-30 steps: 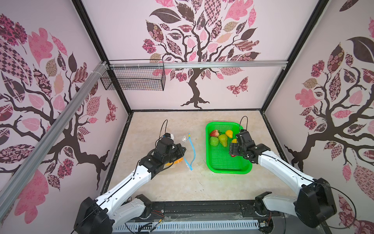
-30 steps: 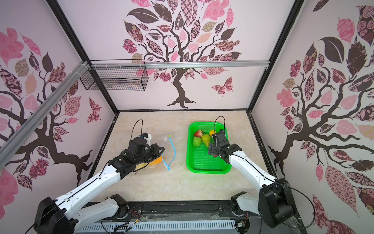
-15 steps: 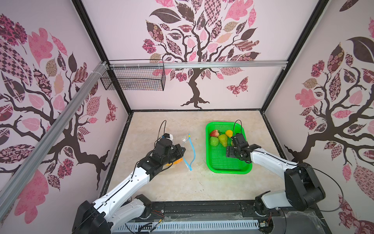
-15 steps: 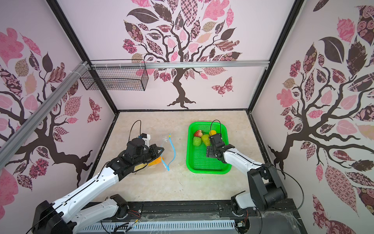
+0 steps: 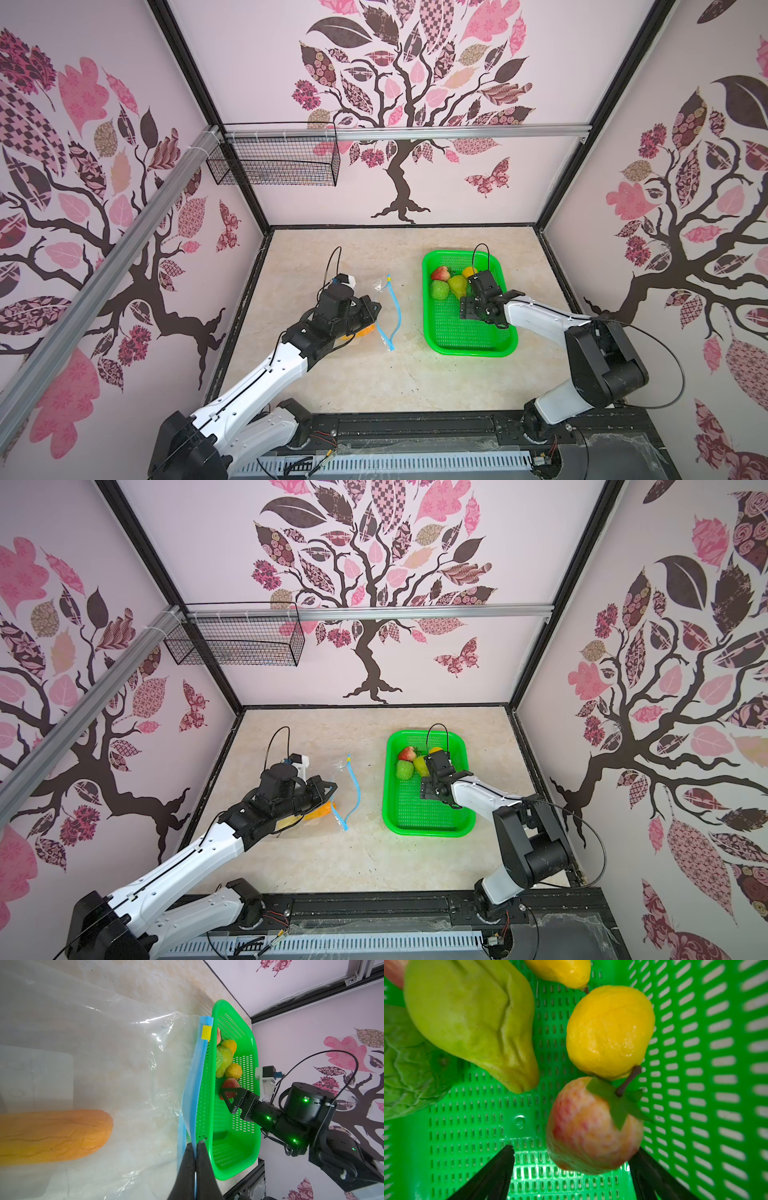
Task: Place the food in the zip-top bag and seal the zipper
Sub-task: 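Grasp the red-pink strawberry in the basket with the right gripper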
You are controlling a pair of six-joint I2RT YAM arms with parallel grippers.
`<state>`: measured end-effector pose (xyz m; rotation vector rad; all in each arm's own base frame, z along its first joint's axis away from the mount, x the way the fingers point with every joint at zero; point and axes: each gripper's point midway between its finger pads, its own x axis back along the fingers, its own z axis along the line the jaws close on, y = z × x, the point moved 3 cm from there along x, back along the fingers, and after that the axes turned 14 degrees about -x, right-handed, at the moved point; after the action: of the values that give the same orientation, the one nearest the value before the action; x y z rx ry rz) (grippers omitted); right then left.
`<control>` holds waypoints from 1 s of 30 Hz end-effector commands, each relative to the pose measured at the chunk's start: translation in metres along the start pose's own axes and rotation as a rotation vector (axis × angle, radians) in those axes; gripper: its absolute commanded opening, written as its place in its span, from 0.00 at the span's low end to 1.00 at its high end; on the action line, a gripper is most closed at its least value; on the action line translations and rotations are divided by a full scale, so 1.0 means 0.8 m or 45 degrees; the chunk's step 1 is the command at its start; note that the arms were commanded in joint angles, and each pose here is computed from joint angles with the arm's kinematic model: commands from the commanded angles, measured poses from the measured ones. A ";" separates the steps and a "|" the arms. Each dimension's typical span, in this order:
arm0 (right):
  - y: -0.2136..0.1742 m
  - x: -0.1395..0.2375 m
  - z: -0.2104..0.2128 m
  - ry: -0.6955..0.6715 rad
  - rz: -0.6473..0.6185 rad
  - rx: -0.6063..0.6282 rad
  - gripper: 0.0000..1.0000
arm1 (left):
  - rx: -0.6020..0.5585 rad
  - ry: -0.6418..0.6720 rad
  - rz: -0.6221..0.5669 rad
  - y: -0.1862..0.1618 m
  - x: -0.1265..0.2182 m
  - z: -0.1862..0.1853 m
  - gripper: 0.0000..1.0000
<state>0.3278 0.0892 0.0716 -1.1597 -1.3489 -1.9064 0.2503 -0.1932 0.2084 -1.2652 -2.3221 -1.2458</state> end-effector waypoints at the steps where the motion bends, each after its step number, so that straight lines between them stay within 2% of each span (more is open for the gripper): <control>1: 0.011 -0.006 -0.001 -0.050 -0.016 -0.017 0.87 | -0.008 0.000 0.028 -0.007 -0.004 0.005 0.00; 11: 0.024 -0.022 0.008 -0.075 -0.048 -0.023 0.87 | -0.005 0.019 0.031 -0.010 -0.006 0.009 0.00; 16: 0.024 -0.032 0.009 -0.092 -0.038 -0.016 0.84 | -0.005 0.020 0.036 -0.011 -0.007 0.010 0.00; 24: 0.022 -0.029 0.010 -0.069 -0.036 -0.026 0.63 | -0.009 0.031 0.038 -0.010 -0.009 0.012 0.00; 30: 0.024 -0.019 0.010 -0.044 -0.044 -0.027 0.56 | -0.010 0.030 0.042 -0.011 -0.010 0.012 0.00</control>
<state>0.3526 0.0904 0.0595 -1.2018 -1.3825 -1.9194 0.2512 -0.1955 0.2012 -1.2814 -2.2939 -1.2379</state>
